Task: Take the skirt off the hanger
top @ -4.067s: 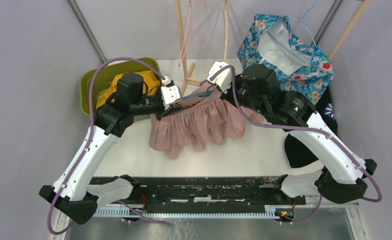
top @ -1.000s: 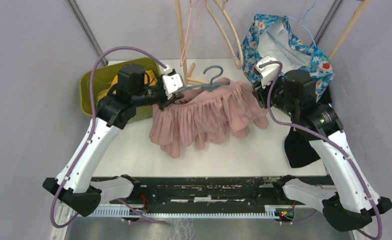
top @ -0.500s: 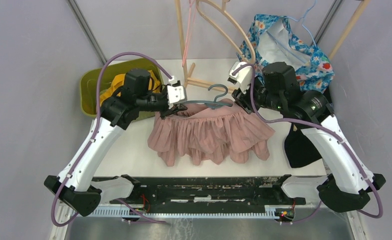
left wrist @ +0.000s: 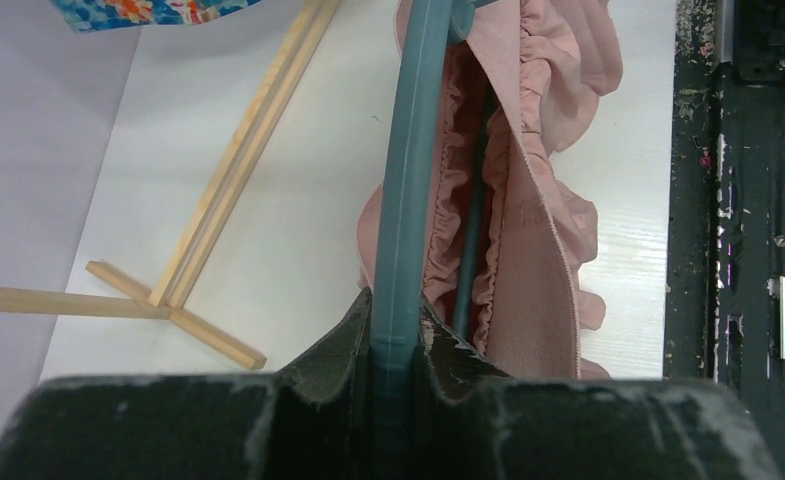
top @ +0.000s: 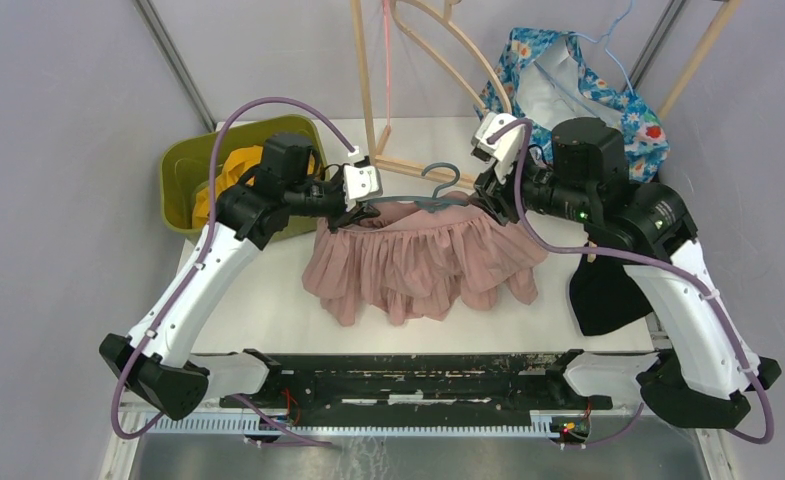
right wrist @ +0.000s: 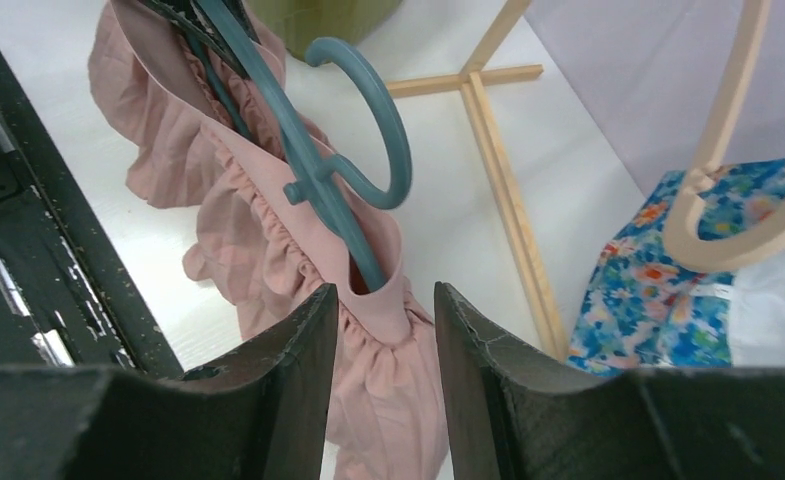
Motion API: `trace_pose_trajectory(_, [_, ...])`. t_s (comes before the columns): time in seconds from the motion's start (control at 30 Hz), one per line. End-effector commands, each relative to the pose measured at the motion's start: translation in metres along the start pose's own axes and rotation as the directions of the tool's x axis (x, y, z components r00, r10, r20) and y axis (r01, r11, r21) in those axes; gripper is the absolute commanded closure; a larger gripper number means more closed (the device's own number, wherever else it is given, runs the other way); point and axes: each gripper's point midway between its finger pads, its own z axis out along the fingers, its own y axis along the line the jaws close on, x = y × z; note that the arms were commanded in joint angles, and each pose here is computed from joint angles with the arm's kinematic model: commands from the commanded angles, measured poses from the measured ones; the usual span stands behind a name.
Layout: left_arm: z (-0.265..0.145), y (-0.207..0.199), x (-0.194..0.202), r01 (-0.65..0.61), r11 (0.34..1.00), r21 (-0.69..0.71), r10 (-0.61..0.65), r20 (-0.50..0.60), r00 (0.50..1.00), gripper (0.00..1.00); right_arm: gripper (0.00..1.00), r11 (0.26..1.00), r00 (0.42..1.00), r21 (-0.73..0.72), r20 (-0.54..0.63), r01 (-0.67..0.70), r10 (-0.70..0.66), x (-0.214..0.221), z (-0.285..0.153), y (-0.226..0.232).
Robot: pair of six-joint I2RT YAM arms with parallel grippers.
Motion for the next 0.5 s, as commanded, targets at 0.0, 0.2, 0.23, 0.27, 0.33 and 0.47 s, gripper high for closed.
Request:
trace_pose_trajectory(0.0, [-0.009,0.013,-0.038,-0.123,0.991,-0.047,0.128,0.11,0.986,0.97,0.55,0.997,0.997,-0.074,0.069,-0.036,0.042,-0.014,0.022,0.012])
trace_pose_trajectory(0.2, [-0.013,0.009,-0.044,-0.126,0.991,-0.039,0.13,0.13,0.983,0.97,0.55,0.996,0.995,-0.089,0.097,-0.028,0.036,-0.019,0.038,0.011])
trace_pose_trajectory(0.23, [-0.013,0.009,-0.045,-0.127,0.991,-0.04,0.131,0.133,0.982,0.97,0.55,0.995,0.994,-0.091,0.107,-0.029,0.039,-0.022,0.039,0.011])
trace_pose_trajectory(0.27, [-0.014,0.008,-0.046,-0.126,0.991,-0.04,0.13,0.134,0.982,0.97,0.55,0.995,0.993,-0.094,0.115,-0.03,0.041,-0.024,0.041,0.012])
trace_pose_trajectory(0.33, [-0.014,0.008,-0.046,-0.125,0.991,-0.041,0.13,0.135,0.982,0.97,0.55,0.994,0.991,-0.106,0.125,-0.033,0.046,-0.025,0.043,0.013])
trace_pose_trajectory(0.47, [-0.015,0.009,-0.048,-0.127,0.991,-0.043,0.132,0.138,0.982,0.97,0.55,0.99,0.99,-0.135,0.128,-0.046,0.063,-0.025,0.048,0.018])
